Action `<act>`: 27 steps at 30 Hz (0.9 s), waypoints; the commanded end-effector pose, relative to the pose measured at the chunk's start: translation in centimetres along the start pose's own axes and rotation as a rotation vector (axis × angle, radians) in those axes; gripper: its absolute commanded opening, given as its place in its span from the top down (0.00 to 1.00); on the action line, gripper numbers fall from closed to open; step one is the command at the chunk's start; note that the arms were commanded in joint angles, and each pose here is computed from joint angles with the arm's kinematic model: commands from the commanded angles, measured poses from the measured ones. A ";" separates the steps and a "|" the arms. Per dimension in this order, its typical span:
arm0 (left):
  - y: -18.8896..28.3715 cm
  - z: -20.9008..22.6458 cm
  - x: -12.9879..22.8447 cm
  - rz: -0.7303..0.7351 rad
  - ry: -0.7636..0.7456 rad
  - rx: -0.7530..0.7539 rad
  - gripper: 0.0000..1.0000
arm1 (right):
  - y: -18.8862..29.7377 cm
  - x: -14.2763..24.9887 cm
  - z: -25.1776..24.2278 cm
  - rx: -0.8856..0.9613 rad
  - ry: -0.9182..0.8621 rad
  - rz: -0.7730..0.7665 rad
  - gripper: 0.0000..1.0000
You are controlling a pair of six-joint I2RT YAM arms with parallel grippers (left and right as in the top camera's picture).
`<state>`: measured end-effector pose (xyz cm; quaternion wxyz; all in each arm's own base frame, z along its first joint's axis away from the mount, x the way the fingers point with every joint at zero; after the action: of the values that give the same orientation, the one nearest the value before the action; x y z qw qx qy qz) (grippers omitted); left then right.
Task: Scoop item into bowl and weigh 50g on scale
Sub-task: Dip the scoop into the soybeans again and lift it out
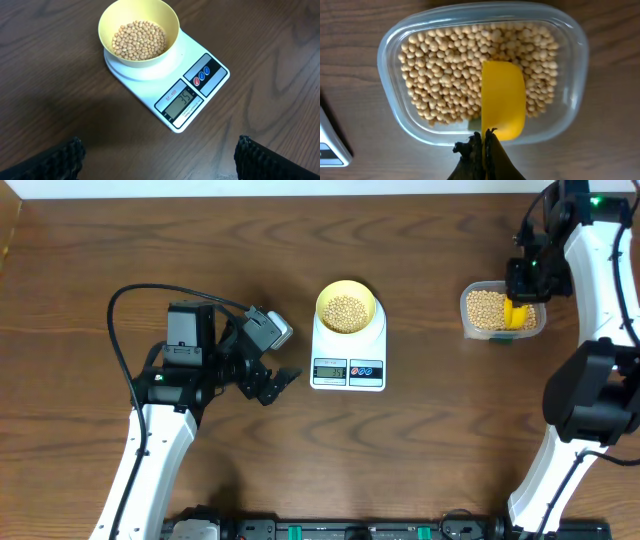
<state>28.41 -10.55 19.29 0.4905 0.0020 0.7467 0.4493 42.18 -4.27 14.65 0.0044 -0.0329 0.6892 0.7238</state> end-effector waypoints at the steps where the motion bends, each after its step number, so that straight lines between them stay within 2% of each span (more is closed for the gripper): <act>1: 0.1 0.3 -0.2 -0.002 -0.013 -0.011 0.02 | -0.5 -0.2 1.2 -0.081 -0.014 -0.019 0.99; 15: 0.1 0.3 -0.2 -0.002 -0.013 -0.011 0.02 | -2.0 -0.4 3.8 -0.290 -0.014 -0.042 0.99; 27: 0.1 0.3 -0.2 -0.002 -0.014 -0.011 0.02 | -0.6 -0.3 0.4 -0.487 -0.090 -0.123 0.99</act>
<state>28.40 -10.55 19.29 0.4903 0.0021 0.7468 0.4493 42.61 -3.24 13.15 0.0530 -0.0312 0.5450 0.8362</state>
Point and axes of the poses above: each gripper's point midway between its finger pads, its own y axis back along the fingers, its own z axis along the line the jaws close on, x = y × z, the point moved 3 cm from there along y, back along the fingers, and after that the axes turned 6 degrees about y, right-handed, at the moved point
